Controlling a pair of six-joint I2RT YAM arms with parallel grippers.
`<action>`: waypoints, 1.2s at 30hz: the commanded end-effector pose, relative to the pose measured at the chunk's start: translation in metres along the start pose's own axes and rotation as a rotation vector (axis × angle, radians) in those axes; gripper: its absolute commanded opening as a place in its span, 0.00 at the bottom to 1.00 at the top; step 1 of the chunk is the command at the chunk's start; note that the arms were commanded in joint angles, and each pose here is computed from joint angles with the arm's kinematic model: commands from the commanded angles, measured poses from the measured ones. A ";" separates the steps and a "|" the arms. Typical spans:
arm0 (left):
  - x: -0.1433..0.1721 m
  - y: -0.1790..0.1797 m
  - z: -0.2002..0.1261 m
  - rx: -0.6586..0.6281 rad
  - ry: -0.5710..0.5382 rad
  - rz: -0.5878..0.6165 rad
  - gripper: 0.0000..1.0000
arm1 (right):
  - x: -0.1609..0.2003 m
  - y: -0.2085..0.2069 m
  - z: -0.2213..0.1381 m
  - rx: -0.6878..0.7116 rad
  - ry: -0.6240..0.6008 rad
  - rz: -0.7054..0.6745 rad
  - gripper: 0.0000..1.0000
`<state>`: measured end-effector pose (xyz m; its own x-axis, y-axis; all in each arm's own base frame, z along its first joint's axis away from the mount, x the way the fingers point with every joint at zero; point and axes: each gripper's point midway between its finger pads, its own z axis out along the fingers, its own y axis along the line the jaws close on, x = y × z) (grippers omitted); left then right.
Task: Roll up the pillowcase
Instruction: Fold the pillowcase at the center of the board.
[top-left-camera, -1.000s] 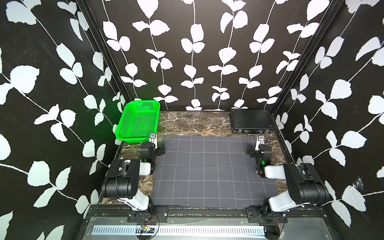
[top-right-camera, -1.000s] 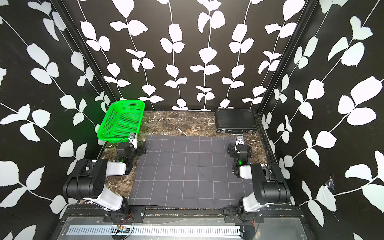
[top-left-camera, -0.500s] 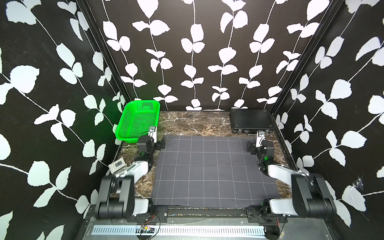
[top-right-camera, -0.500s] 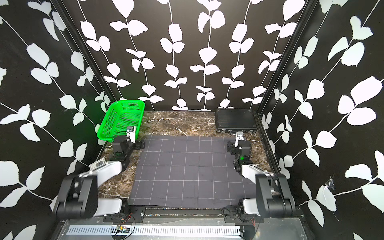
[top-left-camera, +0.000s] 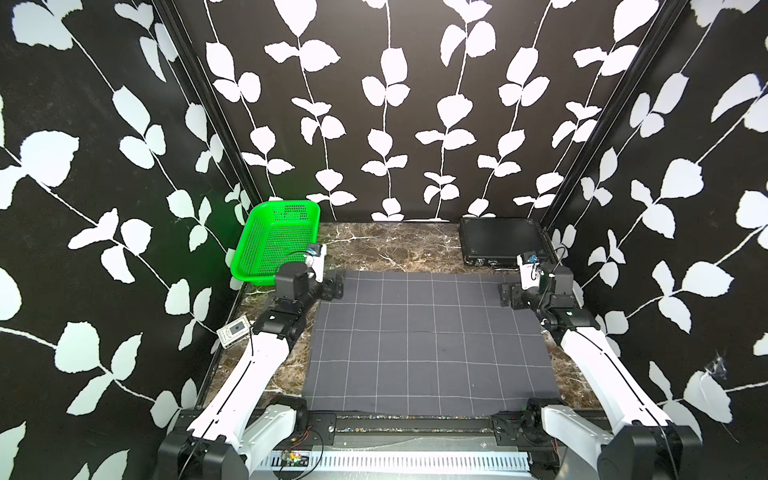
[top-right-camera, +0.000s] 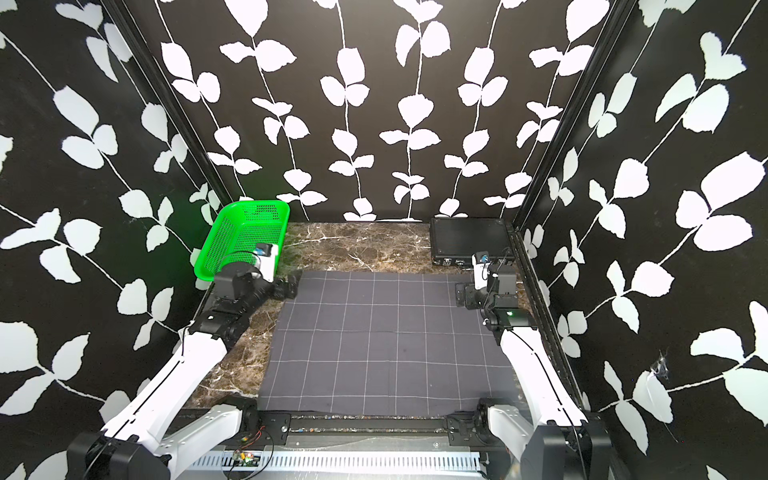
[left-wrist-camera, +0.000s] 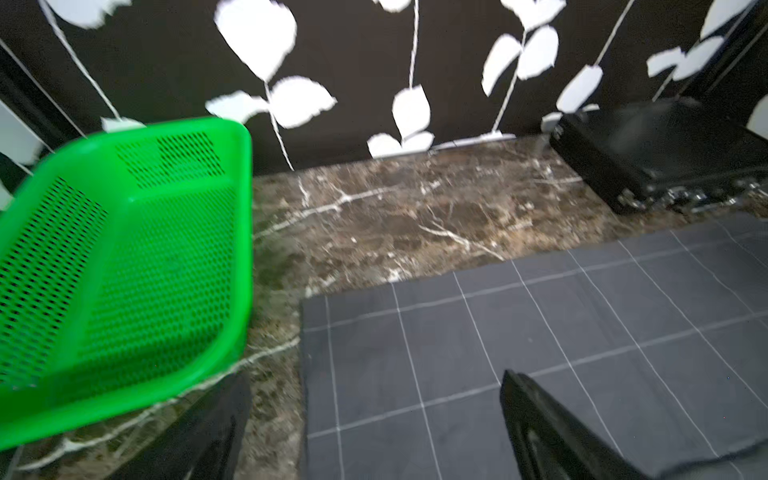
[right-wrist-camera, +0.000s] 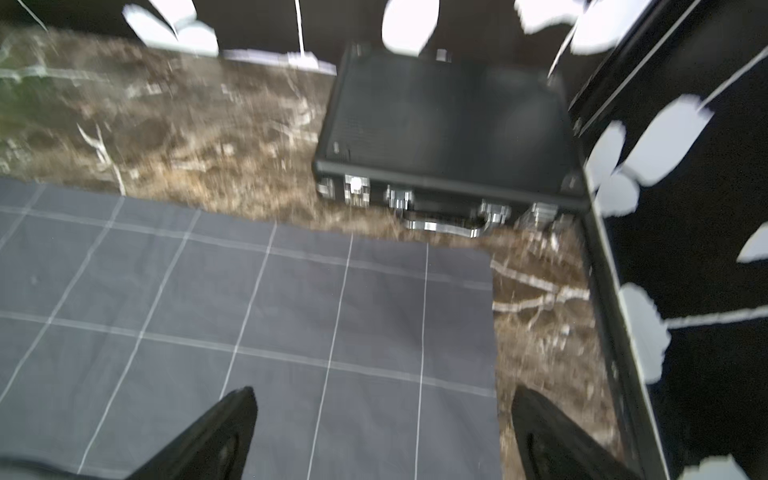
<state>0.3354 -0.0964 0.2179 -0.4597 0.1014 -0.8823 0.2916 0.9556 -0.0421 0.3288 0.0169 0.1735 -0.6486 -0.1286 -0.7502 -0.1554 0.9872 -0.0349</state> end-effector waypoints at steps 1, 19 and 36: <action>0.037 -0.005 0.009 -0.013 0.194 -0.097 0.93 | 0.023 -0.001 -0.003 -0.036 0.176 0.063 0.97; 0.056 0.043 0.137 -0.153 0.527 -0.061 0.86 | 0.035 -0.060 0.047 0.058 0.370 0.166 0.98; 0.082 0.078 0.180 -0.100 0.693 -0.087 0.85 | 0.053 -0.075 0.059 0.081 0.419 0.200 0.98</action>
<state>0.4764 -0.0615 0.0570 -0.9034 0.1234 -0.4105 0.1363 0.9907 -0.0021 0.3403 -0.0537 0.0896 -0.9179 0.0528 -0.3933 0.0453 0.9986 0.0282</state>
